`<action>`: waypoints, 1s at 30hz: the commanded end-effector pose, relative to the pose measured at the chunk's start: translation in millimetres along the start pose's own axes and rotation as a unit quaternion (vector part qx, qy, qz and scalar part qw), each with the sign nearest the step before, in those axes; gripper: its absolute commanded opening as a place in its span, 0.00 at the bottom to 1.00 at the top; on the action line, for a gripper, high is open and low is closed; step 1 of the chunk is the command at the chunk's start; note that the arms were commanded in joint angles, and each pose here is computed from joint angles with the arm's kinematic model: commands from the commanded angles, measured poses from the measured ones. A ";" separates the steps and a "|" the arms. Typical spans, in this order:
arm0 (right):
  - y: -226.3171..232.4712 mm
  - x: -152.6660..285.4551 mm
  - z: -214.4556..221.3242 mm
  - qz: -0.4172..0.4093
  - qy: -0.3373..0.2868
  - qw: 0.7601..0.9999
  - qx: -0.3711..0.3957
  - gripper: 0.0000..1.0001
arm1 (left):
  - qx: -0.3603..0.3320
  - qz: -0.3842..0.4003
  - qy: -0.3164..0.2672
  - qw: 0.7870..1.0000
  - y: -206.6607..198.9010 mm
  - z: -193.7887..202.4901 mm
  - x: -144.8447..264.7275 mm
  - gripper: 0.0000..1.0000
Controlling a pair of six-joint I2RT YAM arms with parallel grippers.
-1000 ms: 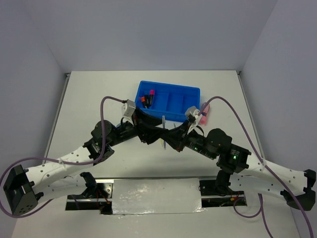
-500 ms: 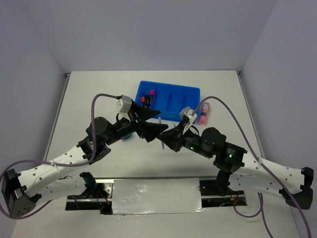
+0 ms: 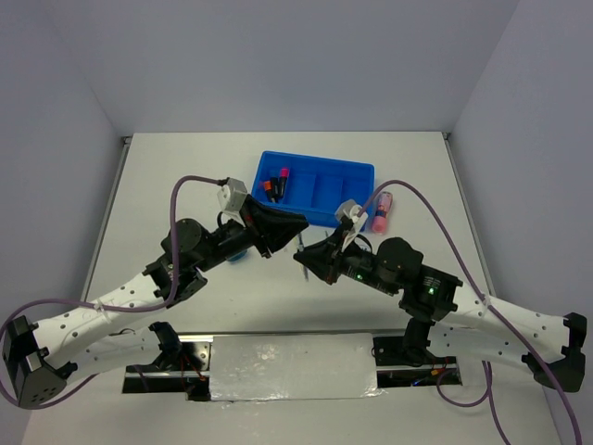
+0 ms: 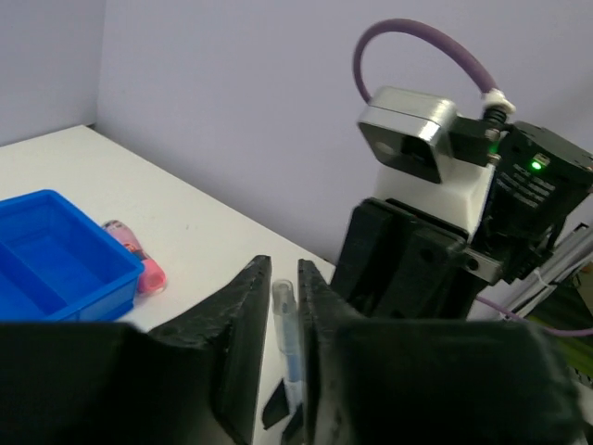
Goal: Sort the stationery into containers
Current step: Close the pen cap on the pen.
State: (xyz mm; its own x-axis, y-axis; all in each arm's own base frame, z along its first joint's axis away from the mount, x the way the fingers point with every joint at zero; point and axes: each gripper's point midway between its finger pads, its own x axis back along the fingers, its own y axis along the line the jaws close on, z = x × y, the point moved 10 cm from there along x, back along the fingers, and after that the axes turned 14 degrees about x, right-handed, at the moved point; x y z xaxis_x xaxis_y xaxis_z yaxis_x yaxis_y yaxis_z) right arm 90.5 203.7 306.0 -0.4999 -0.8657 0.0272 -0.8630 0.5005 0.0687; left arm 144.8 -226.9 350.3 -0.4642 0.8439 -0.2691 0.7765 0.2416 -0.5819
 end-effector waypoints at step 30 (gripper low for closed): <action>-15.8 -26.9 -217.1 0.031 -0.222 0.970 0.090 0.00 | 0.081 0.021 0.110 0.990 26.2 91.1 33.7 0.00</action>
State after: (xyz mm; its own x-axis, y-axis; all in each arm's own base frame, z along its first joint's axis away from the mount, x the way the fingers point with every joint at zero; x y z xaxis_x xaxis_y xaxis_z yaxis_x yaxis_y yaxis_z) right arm 123.5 229.4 374.7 -0.4293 -0.8639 0.2634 -0.9027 0.4199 -0.0939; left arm 140.7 -207.6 353.6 -0.5033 0.6775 -0.5363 0.8107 0.1556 -0.5644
